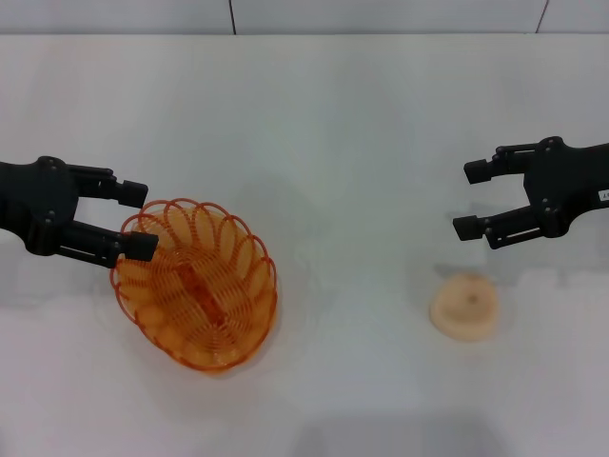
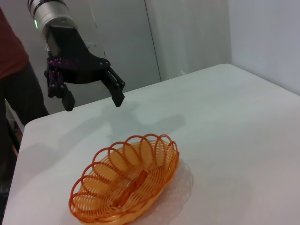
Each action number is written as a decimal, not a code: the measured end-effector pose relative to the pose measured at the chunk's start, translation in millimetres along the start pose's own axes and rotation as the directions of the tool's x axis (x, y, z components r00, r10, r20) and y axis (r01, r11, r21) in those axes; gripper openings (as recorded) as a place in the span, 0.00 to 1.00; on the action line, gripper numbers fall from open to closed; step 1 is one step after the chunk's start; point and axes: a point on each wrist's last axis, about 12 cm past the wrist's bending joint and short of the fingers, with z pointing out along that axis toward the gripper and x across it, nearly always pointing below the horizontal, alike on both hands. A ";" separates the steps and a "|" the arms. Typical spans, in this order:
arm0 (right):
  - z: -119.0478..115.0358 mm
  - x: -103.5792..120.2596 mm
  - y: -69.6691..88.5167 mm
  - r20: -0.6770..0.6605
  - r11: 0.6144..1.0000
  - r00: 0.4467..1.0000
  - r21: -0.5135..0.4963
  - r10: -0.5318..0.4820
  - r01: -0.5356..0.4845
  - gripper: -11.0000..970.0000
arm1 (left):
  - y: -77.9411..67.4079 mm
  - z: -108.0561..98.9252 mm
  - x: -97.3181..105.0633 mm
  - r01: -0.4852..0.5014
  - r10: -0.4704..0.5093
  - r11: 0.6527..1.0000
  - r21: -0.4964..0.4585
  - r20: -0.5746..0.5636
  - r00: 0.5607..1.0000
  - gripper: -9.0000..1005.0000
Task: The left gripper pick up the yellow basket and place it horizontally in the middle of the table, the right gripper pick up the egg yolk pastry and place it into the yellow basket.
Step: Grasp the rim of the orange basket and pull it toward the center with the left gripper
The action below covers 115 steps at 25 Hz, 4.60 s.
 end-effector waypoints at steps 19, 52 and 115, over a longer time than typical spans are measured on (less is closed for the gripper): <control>1.8 0.8 1.2 0.004 1.000 1.000 -0.002 0.003 -0.003 0.88 | 1.4 -0.9 -1.3 0.018 -0.018 1.000 -0.004 -0.027 0.999 0.88; 8.9 -5.5 5.4 0.052 1.000 0.999 -0.020 -0.002 0.003 0.88 | 46.2 13.3 -37.8 0.075 -0.205 0.944 -0.322 -0.393 0.896 0.88; 7.7 -7.2 6.4 0.053 0.999 0.998 -0.022 -0.026 0.027 0.88 | 55.9 80.6 -20.7 0.071 -0.221 0.939 -0.336 -0.434 0.873 0.73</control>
